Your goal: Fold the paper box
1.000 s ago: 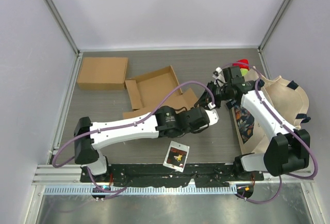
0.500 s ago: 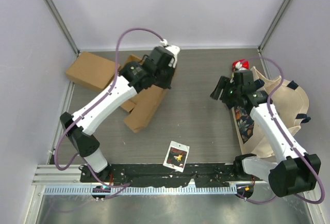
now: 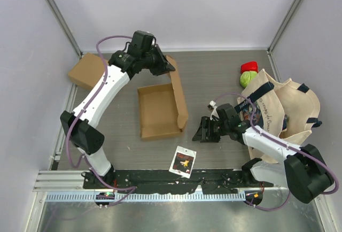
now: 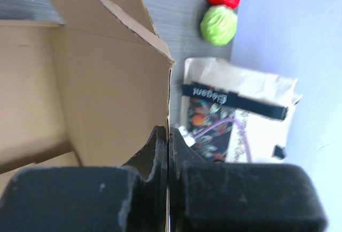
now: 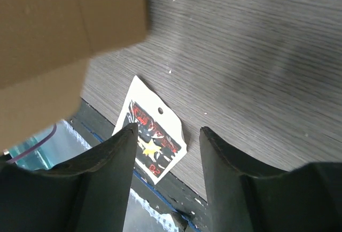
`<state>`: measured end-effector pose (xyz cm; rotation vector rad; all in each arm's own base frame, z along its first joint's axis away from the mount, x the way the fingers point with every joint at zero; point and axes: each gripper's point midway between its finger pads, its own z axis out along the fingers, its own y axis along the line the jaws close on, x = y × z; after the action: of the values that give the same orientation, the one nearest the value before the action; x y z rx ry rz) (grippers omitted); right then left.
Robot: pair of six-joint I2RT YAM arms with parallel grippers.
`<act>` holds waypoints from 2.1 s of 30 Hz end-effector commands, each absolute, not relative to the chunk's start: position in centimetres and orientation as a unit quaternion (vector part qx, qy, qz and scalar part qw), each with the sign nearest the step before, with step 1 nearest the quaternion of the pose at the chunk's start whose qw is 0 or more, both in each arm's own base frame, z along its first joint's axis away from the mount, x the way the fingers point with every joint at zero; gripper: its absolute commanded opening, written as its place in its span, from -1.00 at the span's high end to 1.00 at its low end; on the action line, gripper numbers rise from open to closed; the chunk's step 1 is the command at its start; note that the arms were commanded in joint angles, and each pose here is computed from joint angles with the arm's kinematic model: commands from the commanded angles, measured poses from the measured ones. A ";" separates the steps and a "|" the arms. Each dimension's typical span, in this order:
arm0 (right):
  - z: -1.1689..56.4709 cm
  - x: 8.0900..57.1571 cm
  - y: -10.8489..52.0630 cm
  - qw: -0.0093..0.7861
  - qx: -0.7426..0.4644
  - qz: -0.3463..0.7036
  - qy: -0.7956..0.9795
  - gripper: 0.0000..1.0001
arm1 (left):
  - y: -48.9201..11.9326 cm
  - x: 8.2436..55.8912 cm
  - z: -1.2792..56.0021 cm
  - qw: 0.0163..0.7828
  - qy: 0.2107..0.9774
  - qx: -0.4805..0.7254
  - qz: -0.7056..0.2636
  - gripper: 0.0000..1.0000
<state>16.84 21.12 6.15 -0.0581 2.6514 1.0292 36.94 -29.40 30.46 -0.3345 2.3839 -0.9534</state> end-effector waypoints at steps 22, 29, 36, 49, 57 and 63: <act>1.9 13.3 24.6 0.120 -0.015 0.414 0.902 0.64 | -17.5 41.3 32.8 0.307 0.721 -0.532 -0.321 1.00; 7.7 14.9 24.5 0.210 -0.011 0.423 0.882 0.98 | -16.5 40.4 31.8 0.293 0.674 -0.598 -0.320 1.00; 17.8 15.9 25.4 0.277 -0.003 0.496 0.823 0.99 | -15.9 39.2 32.0 0.310 0.659 -0.617 -0.298 1.00; 28.3 26.1 33.3 0.398 -0.078 0.515 0.755 0.99 | -15.9 38.2 32.2 0.311 0.660 -0.619 -0.290 0.99; 23.8 28.0 29.9 0.471 -0.096 0.318 0.818 -0.05 | -15.5 37.7 32.5 0.314 0.656 -0.629 -0.277 1.00; 22.4 26.6 21.5 0.529 -0.096 0.188 0.822 -0.21 | -15.9 37.8 31.6 0.305 0.661 -0.630 -0.270 1.00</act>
<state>25.74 27.79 21.89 -0.2504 2.0524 0.7558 37.94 -16.29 29.70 -1.6613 1.8100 -0.6817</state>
